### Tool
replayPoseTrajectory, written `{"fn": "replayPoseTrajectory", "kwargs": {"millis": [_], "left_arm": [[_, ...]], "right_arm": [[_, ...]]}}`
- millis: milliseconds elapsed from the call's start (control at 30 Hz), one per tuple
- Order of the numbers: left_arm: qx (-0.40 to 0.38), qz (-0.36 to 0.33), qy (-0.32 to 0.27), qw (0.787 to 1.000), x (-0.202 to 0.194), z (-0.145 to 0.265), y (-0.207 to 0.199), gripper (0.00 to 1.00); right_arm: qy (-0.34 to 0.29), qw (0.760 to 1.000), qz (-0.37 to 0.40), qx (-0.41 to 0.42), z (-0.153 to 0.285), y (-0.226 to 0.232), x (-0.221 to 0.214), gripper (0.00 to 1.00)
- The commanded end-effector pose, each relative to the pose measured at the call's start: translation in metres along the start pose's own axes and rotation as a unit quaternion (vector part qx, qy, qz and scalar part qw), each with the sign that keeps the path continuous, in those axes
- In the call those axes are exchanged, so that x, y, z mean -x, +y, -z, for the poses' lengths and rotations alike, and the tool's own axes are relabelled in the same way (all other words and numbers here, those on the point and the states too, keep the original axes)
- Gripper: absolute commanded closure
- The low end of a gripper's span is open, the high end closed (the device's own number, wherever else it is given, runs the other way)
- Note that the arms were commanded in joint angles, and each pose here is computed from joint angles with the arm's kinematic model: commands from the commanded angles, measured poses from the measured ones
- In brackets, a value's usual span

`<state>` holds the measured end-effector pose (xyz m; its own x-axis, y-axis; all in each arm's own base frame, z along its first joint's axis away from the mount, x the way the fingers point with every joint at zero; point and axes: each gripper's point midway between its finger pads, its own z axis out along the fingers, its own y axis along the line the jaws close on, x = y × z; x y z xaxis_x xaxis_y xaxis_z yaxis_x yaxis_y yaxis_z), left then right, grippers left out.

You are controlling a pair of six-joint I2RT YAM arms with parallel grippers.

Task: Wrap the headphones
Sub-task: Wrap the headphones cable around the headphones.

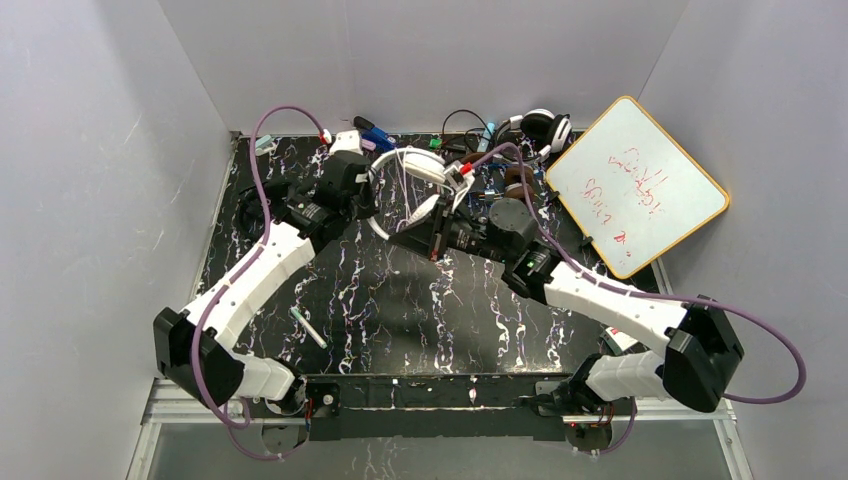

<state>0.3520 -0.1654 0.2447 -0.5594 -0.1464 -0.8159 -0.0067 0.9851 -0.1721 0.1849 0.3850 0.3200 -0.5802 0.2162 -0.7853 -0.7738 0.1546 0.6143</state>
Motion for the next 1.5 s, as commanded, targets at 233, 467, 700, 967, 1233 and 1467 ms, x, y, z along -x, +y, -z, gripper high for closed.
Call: {"fn": "replayPoseTrajectory", "kwargs": {"millis": [233,467,700,967,1233,1467], "left_arm": [[-0.122,0.005,0.048,0.991,-0.039,0.018,-0.027,1.00],[-0.134,-0.010,0.116,0.984,-0.075,0.017,-0.027,1.00],[-0.150,0.001,0.136,0.979,-0.084,0.019,-0.033,1.00],[-0.150,0.001,0.155,0.976,-0.092,0.017,-0.034,1.00],[-0.135,-0.002,0.172,0.976,-0.099,0.014,-0.029,1.00],[-0.086,-0.011,0.174,0.981,-0.095,0.007,-0.016,1.00]], "right_arm": [[-0.067,0.990,0.004,-0.122,-0.019,-0.056,0.035,0.85],[-0.060,0.982,-0.006,-0.177,-0.017,-0.095,0.027,0.81],[-0.058,0.977,-0.016,-0.205,-0.011,-0.114,0.022,0.77],[-0.065,0.968,0.003,-0.243,-0.002,-0.131,0.029,0.46],[-0.062,0.964,0.021,-0.258,0.001,-0.135,0.035,0.42],[-0.010,0.982,0.089,-0.165,-0.001,-0.094,0.034,0.39]]}}
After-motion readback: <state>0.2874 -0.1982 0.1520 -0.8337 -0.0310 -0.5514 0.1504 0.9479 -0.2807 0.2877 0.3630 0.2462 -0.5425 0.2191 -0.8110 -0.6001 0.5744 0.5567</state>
